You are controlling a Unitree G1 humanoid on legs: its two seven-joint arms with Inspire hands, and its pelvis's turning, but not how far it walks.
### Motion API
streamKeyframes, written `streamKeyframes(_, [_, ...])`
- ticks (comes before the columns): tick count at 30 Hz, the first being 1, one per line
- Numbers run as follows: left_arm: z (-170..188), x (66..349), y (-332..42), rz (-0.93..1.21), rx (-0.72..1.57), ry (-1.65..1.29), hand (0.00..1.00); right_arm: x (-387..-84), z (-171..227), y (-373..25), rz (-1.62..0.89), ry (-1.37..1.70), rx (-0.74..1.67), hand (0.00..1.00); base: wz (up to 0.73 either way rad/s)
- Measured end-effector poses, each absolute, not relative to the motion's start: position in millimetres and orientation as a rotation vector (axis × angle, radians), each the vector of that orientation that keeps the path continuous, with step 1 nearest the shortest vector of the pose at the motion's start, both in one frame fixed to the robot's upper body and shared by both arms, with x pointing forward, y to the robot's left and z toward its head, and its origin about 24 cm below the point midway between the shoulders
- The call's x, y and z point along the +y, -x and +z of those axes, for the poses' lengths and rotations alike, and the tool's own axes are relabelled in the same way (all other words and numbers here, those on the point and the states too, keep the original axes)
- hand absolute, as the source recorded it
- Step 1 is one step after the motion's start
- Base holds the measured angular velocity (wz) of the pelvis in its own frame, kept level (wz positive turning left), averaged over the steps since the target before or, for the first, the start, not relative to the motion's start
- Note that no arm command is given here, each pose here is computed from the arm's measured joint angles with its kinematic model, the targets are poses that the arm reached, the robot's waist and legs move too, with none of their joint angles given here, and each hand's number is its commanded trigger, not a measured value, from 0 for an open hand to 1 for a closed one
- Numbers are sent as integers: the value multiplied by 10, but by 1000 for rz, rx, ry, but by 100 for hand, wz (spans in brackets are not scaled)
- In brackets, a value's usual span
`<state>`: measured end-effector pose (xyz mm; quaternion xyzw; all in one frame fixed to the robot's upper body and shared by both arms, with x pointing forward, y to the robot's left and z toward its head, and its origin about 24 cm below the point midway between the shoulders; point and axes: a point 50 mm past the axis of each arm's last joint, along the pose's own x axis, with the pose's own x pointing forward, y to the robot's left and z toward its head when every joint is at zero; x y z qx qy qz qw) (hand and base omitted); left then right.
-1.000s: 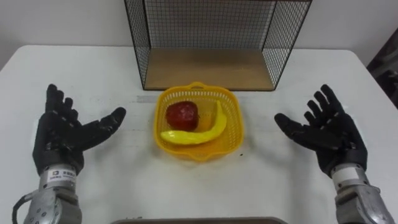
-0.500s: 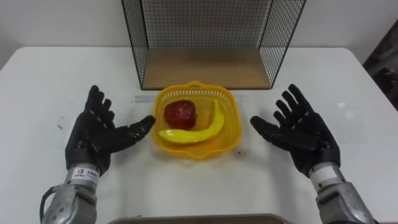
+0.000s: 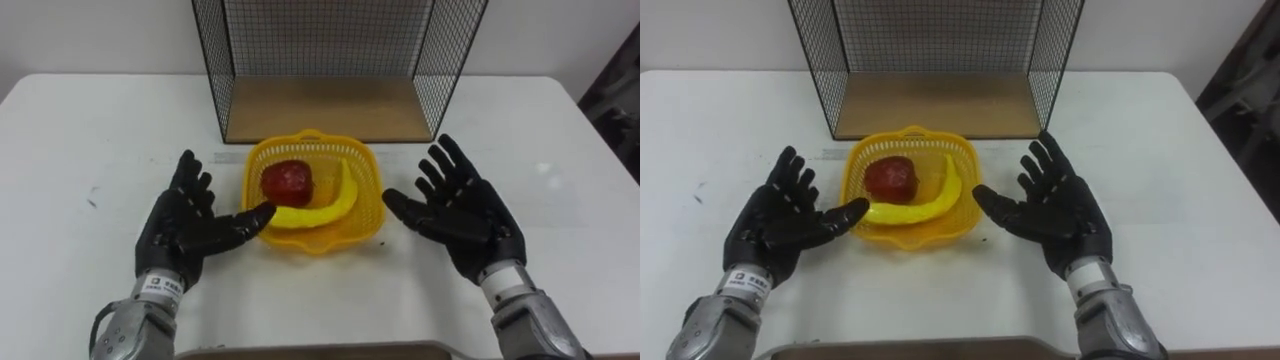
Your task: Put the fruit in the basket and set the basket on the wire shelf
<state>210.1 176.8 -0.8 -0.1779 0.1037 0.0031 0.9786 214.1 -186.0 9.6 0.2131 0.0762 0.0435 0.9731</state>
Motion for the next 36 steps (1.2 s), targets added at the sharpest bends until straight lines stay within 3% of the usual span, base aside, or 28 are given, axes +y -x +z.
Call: streamKeyframes(36, [-88, 1656, -2078, -63, 245, 385, 0, -1808, 16, -2125, 128, -462, 184, 0, 0])
